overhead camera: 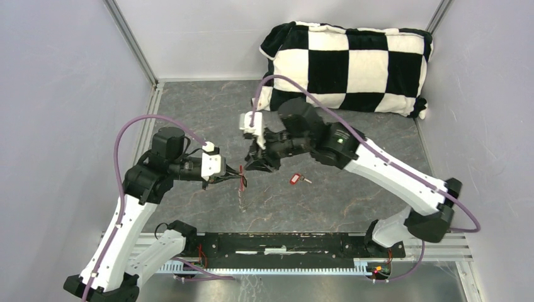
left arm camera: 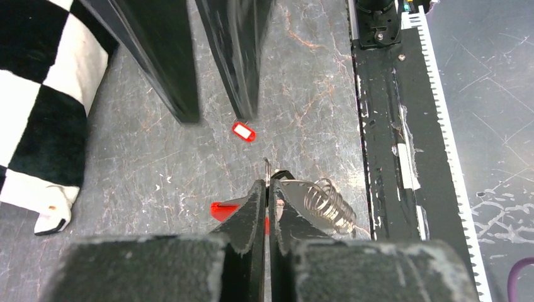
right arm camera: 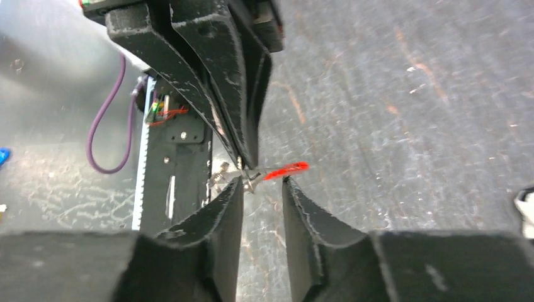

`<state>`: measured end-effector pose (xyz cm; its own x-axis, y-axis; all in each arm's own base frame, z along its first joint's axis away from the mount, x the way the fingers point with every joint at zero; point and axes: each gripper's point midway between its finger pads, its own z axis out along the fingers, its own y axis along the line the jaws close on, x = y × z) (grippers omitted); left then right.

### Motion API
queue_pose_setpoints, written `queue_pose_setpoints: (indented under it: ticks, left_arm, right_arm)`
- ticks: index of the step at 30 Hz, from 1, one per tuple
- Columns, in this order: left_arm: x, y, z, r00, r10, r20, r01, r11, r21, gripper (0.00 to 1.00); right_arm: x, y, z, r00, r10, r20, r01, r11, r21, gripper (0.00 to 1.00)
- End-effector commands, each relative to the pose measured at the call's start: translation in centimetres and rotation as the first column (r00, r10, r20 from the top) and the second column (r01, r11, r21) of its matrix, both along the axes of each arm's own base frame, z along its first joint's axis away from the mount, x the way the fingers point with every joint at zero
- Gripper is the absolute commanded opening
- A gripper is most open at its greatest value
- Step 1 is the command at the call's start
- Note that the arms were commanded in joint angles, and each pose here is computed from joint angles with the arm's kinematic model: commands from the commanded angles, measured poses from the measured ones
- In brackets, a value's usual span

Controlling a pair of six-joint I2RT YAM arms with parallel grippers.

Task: Put the keys on the keyring

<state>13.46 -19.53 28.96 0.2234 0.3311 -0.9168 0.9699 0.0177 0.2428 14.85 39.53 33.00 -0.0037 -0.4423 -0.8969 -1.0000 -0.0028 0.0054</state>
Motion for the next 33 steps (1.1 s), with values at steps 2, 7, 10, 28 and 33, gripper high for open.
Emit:
queue_pose_setpoints:
  ticks: [2,7,10,28,33]
  left_arm:
    - [-0.3,-0.3,1.2,0.998,-0.041,0.057,0.042,0.999,-0.021,0.02]
    - [-0.1,-0.7,2.6,0.998,-0.034,0.058,0.039,0.997,-0.071,0.02]
    - [0.0,-1.2,5.0,0.994,-0.020,0.108,0.037,0.986,-0.160,0.02]
    - [0.1,-1.9,12.1,0.993,0.062,0.096,-0.012,0.893,-0.449,0.02]
    - [-0.5,-2.0,11.9,0.993,0.027,0.117,0.026,0.901,-0.433,0.02]
  right_arm:
    - [0.2,-2.1,5.7,0.998,-0.054,0.023,0.046,0.961,0.271,0.41]
    - [0.3,-3.5,5.0,0.996,-0.092,-0.001,0.087,0.936,0.342,0.49]
    - [-0.2,-3.8,4.1,0.994,-0.087,-0.059,0.103,0.911,0.398,0.53]
    - [-1.0,-4.0,7.4,0.977,-0.030,-0.211,0.169,0.710,0.683,0.62]
    - [-1.3,-3.7,8.0,0.982,-0.001,-0.190,0.135,0.709,0.693,0.61]
